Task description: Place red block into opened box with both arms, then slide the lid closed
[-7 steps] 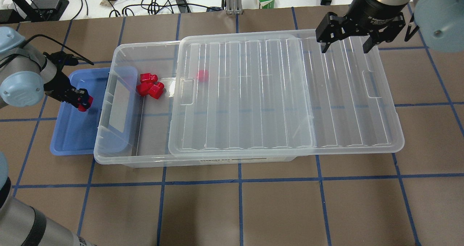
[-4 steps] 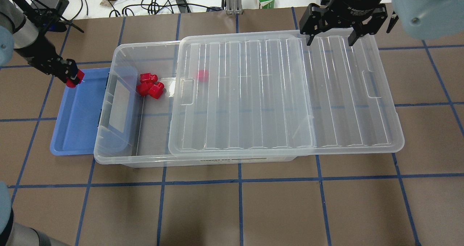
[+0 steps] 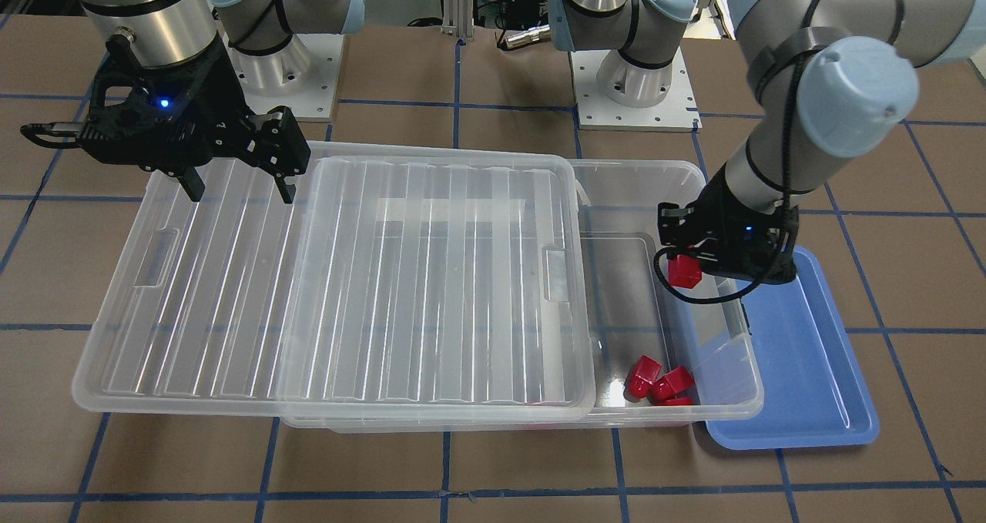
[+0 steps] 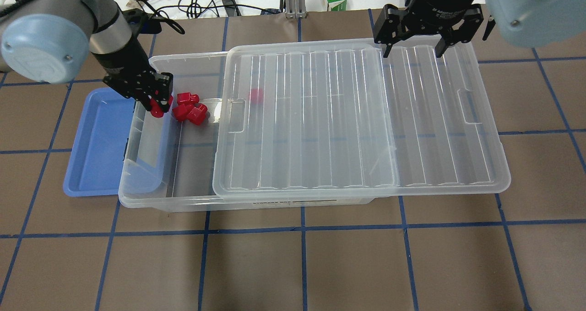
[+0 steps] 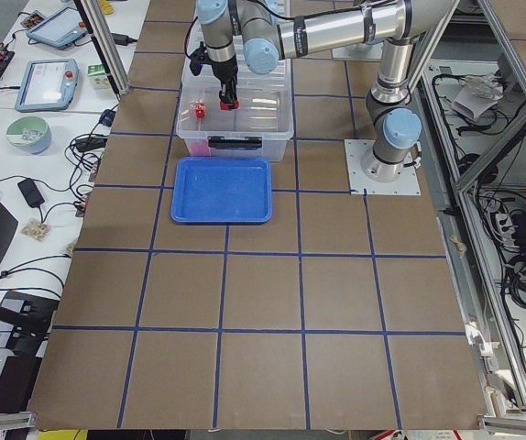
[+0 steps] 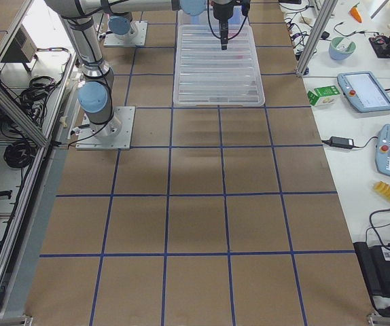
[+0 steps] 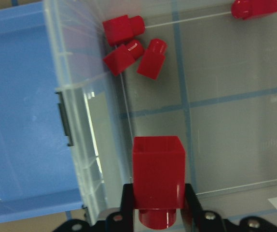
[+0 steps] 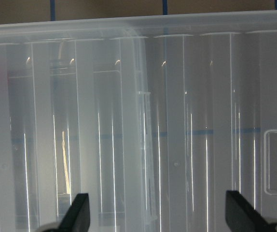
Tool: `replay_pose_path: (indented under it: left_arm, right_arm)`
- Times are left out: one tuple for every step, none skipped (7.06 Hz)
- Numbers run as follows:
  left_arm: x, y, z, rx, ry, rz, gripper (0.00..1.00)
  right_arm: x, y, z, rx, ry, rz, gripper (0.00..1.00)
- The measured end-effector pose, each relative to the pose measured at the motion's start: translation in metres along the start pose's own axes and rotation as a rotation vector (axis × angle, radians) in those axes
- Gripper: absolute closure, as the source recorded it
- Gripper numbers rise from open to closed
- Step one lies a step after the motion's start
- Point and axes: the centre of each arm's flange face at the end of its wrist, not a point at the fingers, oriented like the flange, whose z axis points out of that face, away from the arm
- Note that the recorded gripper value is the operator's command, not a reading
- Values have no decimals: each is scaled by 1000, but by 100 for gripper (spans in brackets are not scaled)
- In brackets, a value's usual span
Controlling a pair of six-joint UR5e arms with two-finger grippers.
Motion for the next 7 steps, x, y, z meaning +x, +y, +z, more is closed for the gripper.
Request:
replay_pose_path:
  left_arm:
    - [7,0,25,2,1,-8,100]
    - [10,2,46,-12,4,-30,100]
    - [12,7,64,-32,8,-62,100]
    - [12,11,81,-45,10,-82,100]
    - [13,15,97,-53,11,-91,100]
    - [14,19,110,-56,12,-95,100]
    - [15,23,122,-59,11,-96,100]
  right_arm:
    - [6,-1,0,-6,2,8,0]
    - [14,-3,0,-13,4,20,0]
    - [22,-4,-1,-16,5,30,0]
    - [26,-5,-2,-16,6,35,0]
    - [29,-5,-2,-17,6,37,0]
    - [29,-5,-2,-19,7,38,0]
    - [29,-4,-3,-20,7,38,0]
